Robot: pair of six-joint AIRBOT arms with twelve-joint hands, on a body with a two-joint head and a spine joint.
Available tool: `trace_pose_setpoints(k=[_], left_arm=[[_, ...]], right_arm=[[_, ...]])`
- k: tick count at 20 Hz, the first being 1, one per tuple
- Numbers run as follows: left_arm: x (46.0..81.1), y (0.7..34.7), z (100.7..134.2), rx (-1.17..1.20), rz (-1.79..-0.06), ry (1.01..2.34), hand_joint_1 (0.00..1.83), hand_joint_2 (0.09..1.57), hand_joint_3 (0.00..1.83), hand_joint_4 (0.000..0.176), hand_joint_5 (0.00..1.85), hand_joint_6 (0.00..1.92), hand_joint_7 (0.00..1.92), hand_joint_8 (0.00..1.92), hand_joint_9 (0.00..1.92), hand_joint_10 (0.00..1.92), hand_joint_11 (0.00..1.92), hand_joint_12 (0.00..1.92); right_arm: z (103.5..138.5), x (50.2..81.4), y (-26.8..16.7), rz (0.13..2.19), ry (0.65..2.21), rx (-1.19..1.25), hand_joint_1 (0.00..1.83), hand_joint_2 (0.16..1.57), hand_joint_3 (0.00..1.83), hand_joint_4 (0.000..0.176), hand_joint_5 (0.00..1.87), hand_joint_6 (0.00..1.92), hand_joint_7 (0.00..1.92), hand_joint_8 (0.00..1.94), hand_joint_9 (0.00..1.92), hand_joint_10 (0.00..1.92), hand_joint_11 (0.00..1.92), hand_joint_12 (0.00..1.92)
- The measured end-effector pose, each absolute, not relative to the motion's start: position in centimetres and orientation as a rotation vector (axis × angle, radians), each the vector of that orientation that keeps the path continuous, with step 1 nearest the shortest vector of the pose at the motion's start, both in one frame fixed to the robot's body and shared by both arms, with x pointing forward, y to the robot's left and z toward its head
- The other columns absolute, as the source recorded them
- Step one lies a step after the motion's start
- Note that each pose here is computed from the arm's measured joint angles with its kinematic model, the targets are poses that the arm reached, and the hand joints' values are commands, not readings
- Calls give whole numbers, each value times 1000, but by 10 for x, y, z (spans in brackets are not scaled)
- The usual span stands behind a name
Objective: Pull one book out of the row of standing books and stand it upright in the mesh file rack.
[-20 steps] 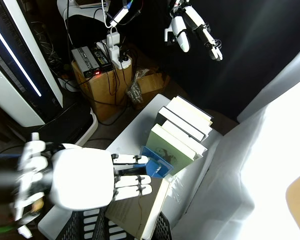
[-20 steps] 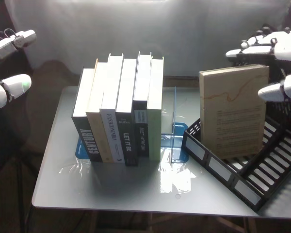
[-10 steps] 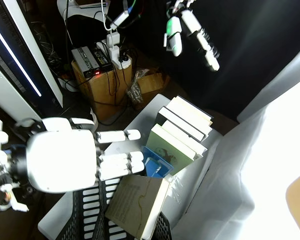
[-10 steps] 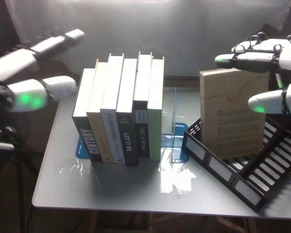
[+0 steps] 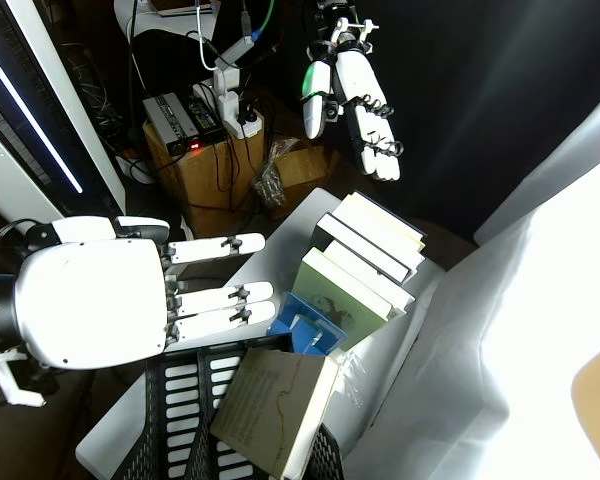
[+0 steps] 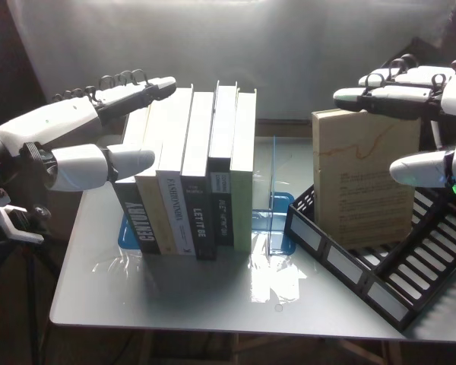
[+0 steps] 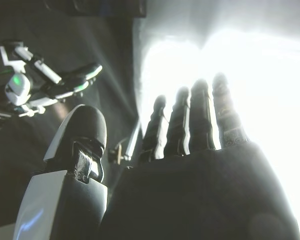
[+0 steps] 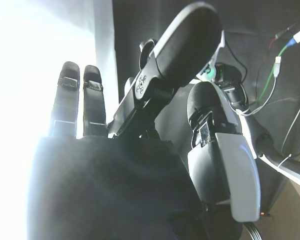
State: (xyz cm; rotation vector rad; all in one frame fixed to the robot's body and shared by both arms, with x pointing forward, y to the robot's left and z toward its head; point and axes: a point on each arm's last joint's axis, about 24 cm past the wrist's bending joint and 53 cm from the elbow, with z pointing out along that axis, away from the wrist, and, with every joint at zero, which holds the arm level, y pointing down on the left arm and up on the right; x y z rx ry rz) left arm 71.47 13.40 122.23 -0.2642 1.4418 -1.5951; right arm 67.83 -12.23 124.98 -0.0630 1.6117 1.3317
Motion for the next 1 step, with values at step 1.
trace_pose_setpoints(k=[1], left_arm=[[714,133,1222,-262,-1597,1443,195,1442,0,50,0,0,0,0,0,0,0,0]], right_arm=[[1250,678,-121,1334,1611,-64,264,1349,0,63,0,0,0,0,0,0,0,0]])
